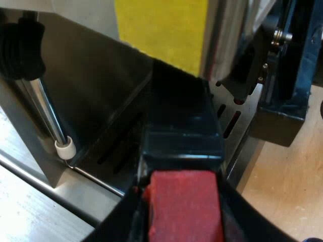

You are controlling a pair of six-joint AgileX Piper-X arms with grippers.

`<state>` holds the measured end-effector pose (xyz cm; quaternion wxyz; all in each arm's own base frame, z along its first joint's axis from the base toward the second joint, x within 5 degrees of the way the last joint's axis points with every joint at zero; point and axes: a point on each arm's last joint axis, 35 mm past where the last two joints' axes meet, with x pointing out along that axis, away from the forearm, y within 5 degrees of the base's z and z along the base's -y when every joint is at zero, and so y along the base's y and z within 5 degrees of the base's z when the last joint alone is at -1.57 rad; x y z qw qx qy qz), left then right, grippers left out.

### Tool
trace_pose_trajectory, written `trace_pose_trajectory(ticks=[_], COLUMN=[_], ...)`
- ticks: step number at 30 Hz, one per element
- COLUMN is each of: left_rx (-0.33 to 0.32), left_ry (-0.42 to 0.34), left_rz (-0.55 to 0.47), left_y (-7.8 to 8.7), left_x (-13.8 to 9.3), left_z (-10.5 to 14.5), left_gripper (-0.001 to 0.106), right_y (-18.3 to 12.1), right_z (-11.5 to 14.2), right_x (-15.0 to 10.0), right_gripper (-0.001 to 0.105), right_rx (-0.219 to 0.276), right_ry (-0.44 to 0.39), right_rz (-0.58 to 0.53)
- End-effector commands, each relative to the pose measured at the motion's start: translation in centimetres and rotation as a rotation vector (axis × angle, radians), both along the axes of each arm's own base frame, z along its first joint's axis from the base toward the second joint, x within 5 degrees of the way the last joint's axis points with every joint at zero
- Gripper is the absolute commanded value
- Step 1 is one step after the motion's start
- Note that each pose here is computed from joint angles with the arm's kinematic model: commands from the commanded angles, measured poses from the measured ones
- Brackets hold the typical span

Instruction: Put the handle in the coffee machine

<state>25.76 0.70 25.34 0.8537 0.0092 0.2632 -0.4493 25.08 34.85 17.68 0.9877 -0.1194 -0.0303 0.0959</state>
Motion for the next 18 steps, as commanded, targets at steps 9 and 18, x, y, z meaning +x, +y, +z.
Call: trace_pose_trajectory(ticks=[9, 18], left_rx=[-0.135, -0.135], left_ry=[-0.161, -0.161], left_rz=[-0.108, -0.108], left_y=[-0.39, -0.39], left_x=[0.54, 0.54], left_z=[3.2, 3.2], left_gripper=[0.0, 0.067], right_y=[-0.12, -0.25], right_z=[1.64, 2.4], right_x=[0.2, 0.11], right_gripper=[0.044, 0.044], right_rx=[0.085, 0.111], right_ry=[-0.065, -0.116], right_rz=[-0.002, -0.005])
